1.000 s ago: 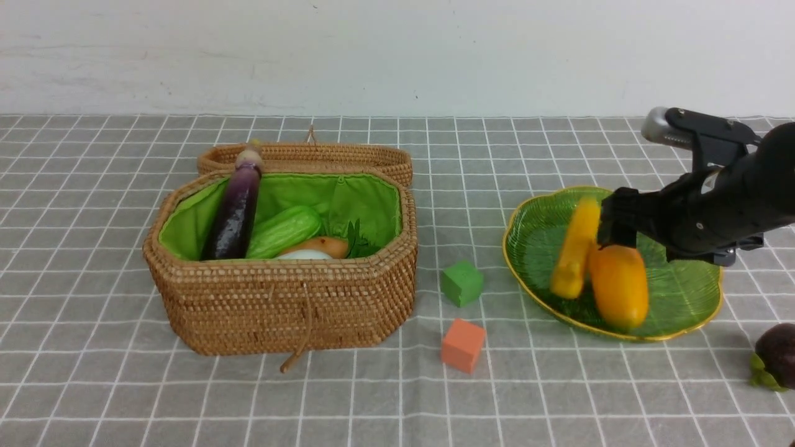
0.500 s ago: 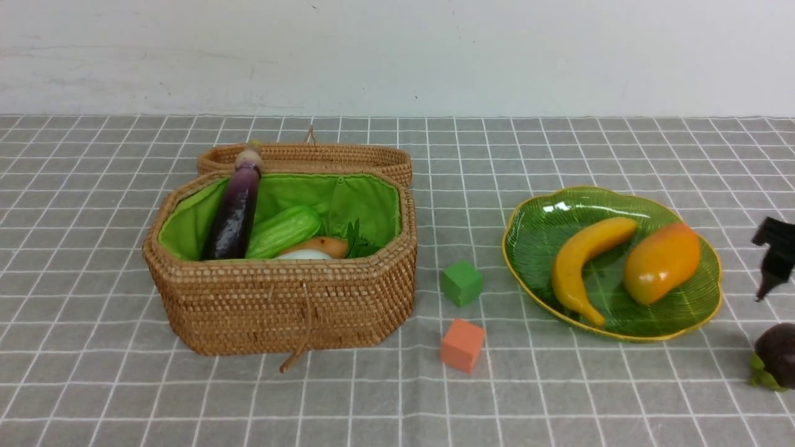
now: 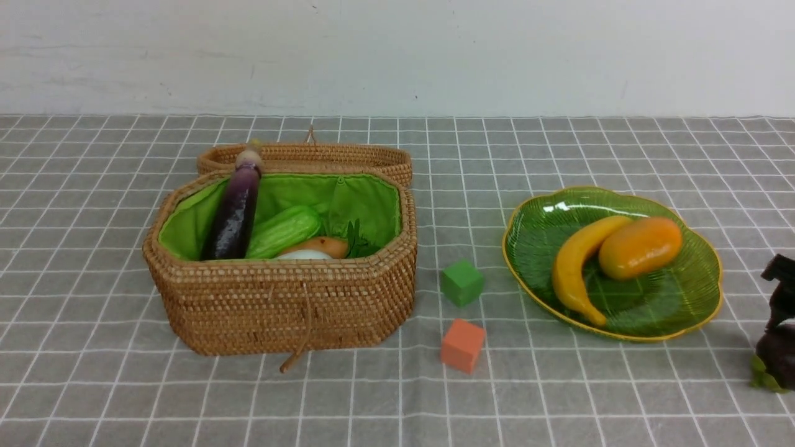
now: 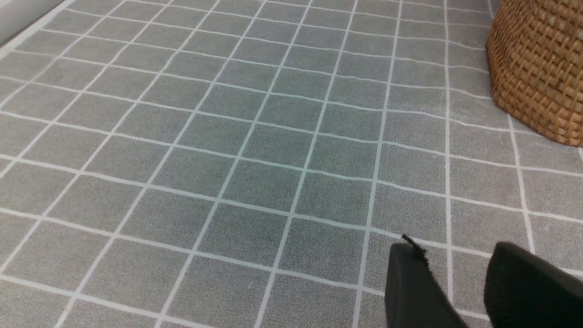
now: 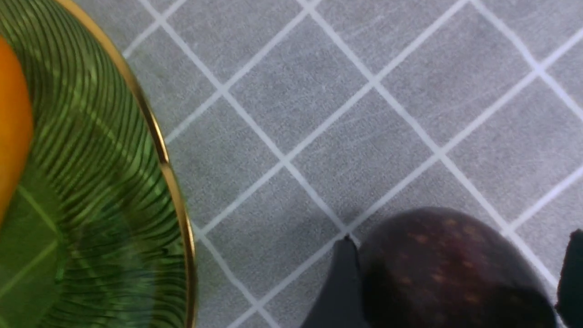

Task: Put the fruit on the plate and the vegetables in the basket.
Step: Use the right arm to grab a mangosteen and put it into the right plate

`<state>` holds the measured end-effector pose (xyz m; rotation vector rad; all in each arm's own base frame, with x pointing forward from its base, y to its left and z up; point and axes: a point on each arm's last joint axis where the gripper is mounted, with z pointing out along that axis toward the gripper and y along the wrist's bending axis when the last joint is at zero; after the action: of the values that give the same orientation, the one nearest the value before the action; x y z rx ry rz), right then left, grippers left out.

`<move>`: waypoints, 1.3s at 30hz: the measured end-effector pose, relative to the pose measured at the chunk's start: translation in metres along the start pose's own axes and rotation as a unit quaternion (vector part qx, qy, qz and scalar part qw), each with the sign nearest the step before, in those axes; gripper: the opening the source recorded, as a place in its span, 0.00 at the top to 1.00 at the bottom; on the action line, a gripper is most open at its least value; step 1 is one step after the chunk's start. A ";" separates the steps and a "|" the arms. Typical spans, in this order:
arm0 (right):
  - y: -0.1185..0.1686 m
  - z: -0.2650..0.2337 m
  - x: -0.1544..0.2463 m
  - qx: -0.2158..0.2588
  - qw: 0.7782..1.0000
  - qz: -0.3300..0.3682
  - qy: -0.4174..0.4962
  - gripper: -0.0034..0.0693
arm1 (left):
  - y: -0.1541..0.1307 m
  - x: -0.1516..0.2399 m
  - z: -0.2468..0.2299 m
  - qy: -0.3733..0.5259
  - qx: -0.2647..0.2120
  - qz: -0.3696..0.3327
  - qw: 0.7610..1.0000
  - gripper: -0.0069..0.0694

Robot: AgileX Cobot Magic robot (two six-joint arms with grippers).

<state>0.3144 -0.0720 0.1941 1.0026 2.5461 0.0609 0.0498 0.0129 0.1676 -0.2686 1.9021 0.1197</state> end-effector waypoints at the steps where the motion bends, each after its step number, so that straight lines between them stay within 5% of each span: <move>1: 0.000 0.005 0.001 0.004 1.000 -0.006 0.007 0.17 | 0.000 0.000 0.000 0.000 0.000 0.000 1.000 0.60; 9: 0.000 0.004 0.000 0.000 1.000 -0.013 0.004 0.30 | 0.000 0.000 0.000 0.000 0.000 0.000 1.000 0.60; 11: 0.001 -0.002 0.001 -0.008 1.000 -0.006 0.000 0.55 | 0.000 0.000 0.000 0.000 0.000 0.000 1.000 0.60; 12: 0.002 -0.006 0.000 -0.013 1.000 -0.002 -0.004 0.60 | 0.000 0.000 0.000 0.000 0.000 0.000 1.000 0.60; 13: 0.006 -0.014 -0.001 -0.031 0.999 -0.001 -0.019 0.77 | 0.000 0.000 0.000 0.000 0.000 0.000 1.000 0.60; 15: 0.015 -0.032 -0.003 -0.071 0.996 -0.010 -0.058 0.93 | 0.000 0.000 0.000 0.000 0.000 0.000 1.000 0.60; 19: 0.032 -0.054 -0.003 -0.125 0.985 -0.040 -0.108 0.97 | 0.000 0.000 0.000 0.000 0.000 0.000 1.000 0.60; 23: 0.044 -0.067 0.008 -0.134 0.980 -0.118 -0.092 0.93 | 0.000 0.000 0.000 0.000 0.000 0.000 1.000 0.60; 28: 0.037 -0.069 0.019 -0.106 0.983 -0.146 -0.033 0.73 | 0.000 0.000 0.000 0.000 0.000 0.000 1.000 0.60; 31: 0.033 -0.068 0.024 -0.089 0.983 -0.158 -0.003 0.53 | 0.000 0.000 0.000 0.000 0.000 0.000 1.000 0.60; 35: 0.031 -0.066 0.025 -0.076 0.982 -0.171 0.006 0.12 | 0.000 0.000 0.000 0.000 0.000 0.000 1.000 0.60; 39: 0.031 -0.050 0.024 -0.060 0.981 -0.181 0.015 0.03 | 0.000 0.000 0.000 0.000 0.000 0.000 1.000 0.60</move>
<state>0.2996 -0.0279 0.2378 0.4858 2.6740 0.1247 0.0498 0.0129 0.1676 -0.2686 1.9021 0.1197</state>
